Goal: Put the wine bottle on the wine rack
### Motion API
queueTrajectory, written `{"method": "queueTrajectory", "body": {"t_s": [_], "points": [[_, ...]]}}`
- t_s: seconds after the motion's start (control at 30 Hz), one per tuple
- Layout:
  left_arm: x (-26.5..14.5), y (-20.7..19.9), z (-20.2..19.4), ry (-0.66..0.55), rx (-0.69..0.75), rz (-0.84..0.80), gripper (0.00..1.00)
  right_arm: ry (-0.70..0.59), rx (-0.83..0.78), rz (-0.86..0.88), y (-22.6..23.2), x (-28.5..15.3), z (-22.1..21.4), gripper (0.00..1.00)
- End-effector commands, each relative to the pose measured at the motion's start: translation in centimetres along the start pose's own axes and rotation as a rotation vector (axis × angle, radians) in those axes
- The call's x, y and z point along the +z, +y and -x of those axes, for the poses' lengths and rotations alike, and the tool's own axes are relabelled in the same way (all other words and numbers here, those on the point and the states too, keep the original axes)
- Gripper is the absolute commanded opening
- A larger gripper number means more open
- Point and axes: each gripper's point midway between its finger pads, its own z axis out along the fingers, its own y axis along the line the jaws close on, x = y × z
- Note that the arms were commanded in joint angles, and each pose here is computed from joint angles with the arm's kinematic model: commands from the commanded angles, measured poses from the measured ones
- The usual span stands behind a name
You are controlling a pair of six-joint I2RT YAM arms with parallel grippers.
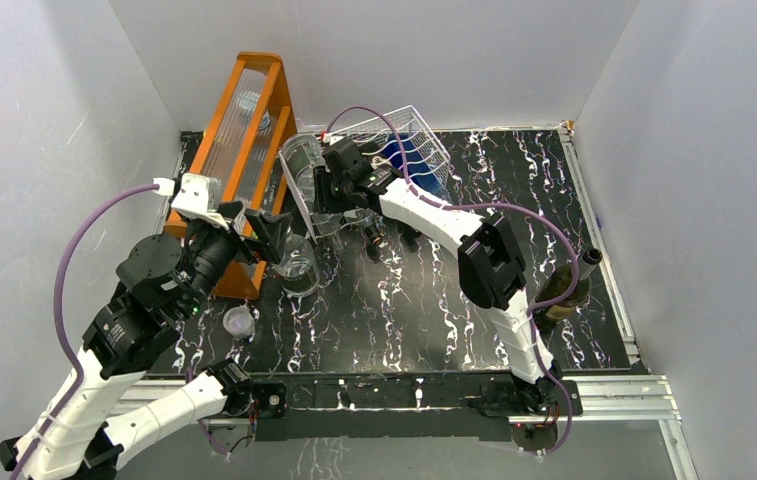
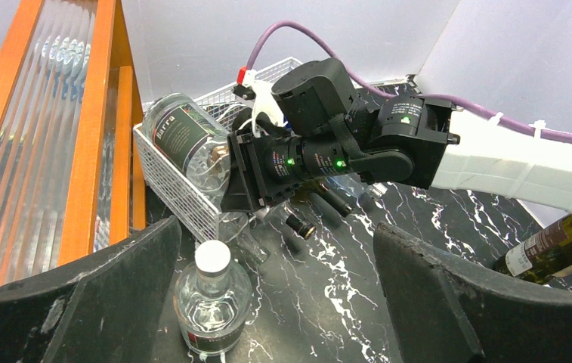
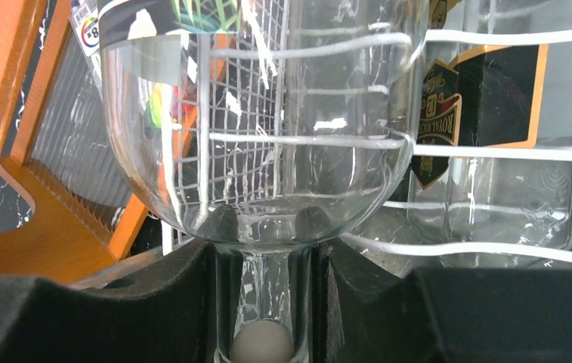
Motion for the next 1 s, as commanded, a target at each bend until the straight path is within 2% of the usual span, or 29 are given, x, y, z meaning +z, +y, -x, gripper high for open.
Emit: {"method": "queueTrajectory", "body": {"t_s": [0.0,0.1,0.23,0.53,0.73,0.97], "points": [[-0.1,0.0,1.1,-0.021,0.004,0.0,0.98,-0.252,0.027,0.168,4.8,-3.2,8.9,0.2],[-0.1,0.0,1.1,-0.02,0.003,0.003,0.98,-0.224,0.039,0.183,5.0,-2.8,8.5,0.29],[-0.1,0.1,1.1,-0.022,0.002,0.004,0.98,-0.215,0.041,0.179,4.8,-2.9,8.1,0.45],[-0.1,0.1,1.1,-0.02,0.006,0.006,0.98,-0.255,-0.004,0.17,4.7,-5.0,8.8,0.78],[-0.2,0.1,1.2,-0.022,0.001,0.005,0.98,-0.319,-0.04,0.116,3.6,-7.5,9.5,0.84],[-0.1,-0.5,0.6,0.007,0.014,-0.024,0.98,-0.392,-0.035,0.096,3.0,-12.2,10.0,0.85]]}}
